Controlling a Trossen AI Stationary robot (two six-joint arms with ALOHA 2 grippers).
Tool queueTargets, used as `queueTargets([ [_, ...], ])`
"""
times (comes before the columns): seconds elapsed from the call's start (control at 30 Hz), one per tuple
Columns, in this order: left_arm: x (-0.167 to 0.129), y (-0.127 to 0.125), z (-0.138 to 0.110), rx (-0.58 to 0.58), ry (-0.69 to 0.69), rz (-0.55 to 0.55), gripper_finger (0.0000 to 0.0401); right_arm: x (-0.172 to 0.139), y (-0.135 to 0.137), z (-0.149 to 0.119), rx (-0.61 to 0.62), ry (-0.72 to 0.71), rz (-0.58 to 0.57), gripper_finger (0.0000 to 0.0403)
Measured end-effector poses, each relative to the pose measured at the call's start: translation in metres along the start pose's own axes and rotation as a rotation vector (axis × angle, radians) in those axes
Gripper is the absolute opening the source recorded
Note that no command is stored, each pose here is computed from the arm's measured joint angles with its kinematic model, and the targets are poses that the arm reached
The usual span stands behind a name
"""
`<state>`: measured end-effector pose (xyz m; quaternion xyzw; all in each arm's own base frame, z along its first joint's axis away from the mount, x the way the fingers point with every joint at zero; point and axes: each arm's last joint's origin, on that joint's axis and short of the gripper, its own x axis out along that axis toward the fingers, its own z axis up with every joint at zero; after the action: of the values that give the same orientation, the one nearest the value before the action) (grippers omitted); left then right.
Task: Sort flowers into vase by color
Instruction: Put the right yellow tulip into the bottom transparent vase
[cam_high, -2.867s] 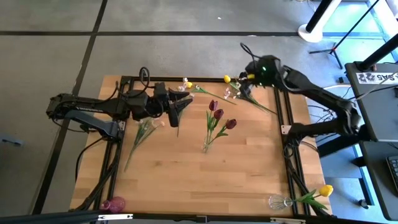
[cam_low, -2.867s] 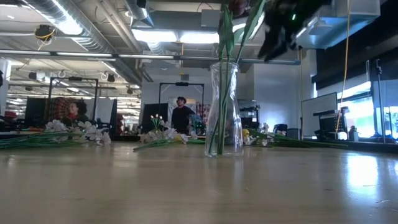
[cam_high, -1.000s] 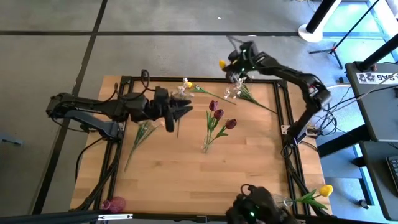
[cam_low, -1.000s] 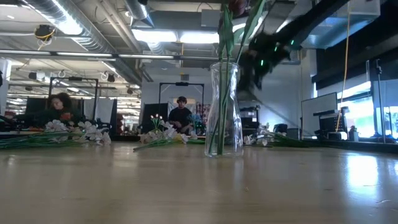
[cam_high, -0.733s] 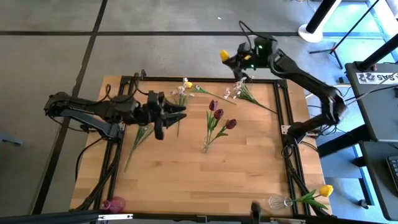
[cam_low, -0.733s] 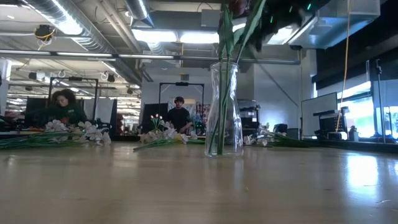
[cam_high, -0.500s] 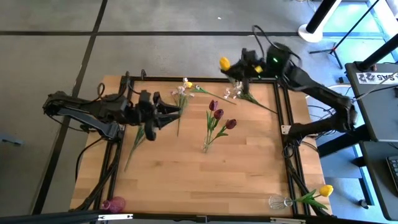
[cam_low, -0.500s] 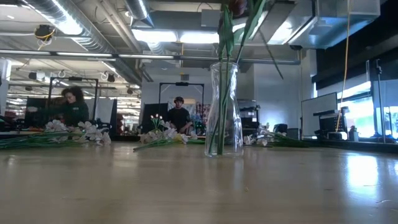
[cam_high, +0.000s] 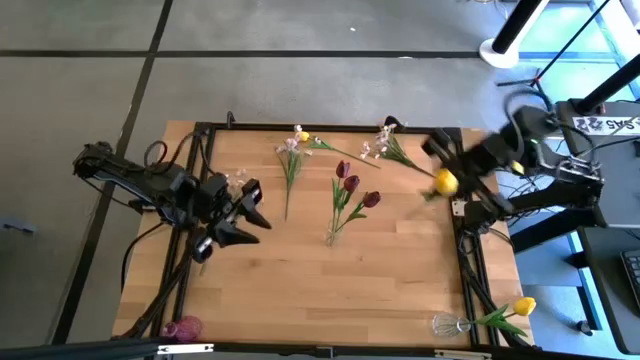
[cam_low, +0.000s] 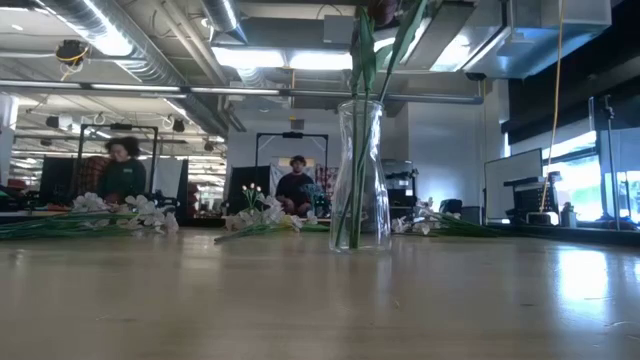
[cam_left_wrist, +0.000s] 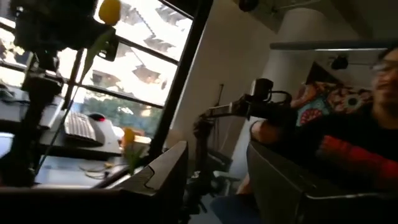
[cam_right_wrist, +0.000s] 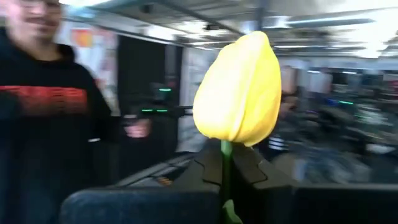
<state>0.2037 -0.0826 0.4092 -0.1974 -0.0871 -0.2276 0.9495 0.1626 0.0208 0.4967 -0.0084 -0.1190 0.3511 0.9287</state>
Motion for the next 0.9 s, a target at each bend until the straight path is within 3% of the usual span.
queueTargets([
  [0.2, 0.012, -0.017, -0.015, 0.061, 0.021, -0.090, 0.0160, 0.018, 0.046, -0.013, 0.085, 0.003, 0.233, 0.0002],
  [0.47, 0.021, -0.022, -0.026, 0.049, 0.022, -0.085, 0.0160, 0.033, 0.113, -0.050, 0.176, -0.020, 0.454, 0.0001],
  [0.9, 0.023, -0.017, -0.027, 0.056, -0.008, 0.065, 0.0160, 0.032, 0.161, -0.104, 0.274, -0.119, 0.566, 0.0001],
])
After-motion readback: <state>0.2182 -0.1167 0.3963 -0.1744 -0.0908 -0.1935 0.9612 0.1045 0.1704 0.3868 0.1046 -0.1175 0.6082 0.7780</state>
